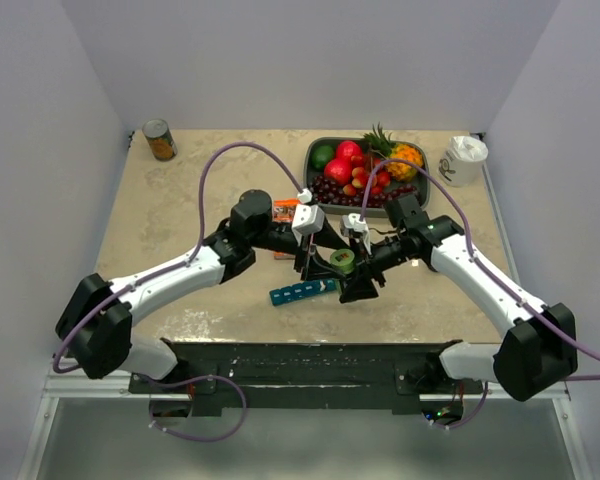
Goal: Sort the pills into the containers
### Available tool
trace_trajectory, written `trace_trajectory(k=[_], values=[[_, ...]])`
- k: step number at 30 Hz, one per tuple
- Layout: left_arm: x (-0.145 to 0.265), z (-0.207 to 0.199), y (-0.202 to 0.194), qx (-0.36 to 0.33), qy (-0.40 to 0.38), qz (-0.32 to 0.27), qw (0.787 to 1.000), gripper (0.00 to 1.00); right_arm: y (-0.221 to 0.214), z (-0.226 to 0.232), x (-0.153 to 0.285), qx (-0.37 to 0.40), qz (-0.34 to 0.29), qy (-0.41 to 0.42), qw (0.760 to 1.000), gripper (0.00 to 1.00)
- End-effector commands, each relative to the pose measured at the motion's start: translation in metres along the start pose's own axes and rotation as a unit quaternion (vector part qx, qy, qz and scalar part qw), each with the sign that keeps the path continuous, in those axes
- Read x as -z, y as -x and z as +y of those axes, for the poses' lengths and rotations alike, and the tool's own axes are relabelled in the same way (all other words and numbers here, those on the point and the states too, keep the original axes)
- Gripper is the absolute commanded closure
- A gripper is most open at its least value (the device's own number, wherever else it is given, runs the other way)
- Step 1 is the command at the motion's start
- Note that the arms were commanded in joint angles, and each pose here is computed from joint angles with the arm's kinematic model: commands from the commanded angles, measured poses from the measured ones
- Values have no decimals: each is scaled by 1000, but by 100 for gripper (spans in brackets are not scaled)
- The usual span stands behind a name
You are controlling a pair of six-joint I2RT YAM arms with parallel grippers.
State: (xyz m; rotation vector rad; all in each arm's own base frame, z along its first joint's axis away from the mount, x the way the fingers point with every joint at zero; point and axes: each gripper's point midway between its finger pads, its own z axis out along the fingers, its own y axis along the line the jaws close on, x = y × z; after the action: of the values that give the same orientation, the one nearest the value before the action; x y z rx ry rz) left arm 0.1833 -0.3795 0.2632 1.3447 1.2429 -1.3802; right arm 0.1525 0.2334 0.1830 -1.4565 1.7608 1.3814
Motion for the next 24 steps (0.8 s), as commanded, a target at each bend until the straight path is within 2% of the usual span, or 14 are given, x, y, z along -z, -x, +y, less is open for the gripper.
trace_trajectory(k=[1,6,10,11,14,16,20,24], values=[[18,-3,41,-85,48,-70,993,29,30,10,12,32,-28,-20,999,100],[43,-2,39,-19,123,-85,989,28,25,-5,20,46,0,-75,996,100],[62,-5,52,35,183,-133,973,14,23,-16,25,57,13,-112,992,100],[65,0,53,70,204,-148,965,12,23,-17,25,58,15,-115,992,100],[63,1,56,118,208,-160,958,10,22,-18,26,59,17,-121,991,100],[56,4,48,136,210,-147,957,10,23,-18,26,58,16,-120,991,100],[37,4,47,101,213,-115,965,9,23,-16,25,56,14,-115,992,100],[24,13,39,98,210,-94,968,9,24,-14,25,56,12,-110,992,100]])
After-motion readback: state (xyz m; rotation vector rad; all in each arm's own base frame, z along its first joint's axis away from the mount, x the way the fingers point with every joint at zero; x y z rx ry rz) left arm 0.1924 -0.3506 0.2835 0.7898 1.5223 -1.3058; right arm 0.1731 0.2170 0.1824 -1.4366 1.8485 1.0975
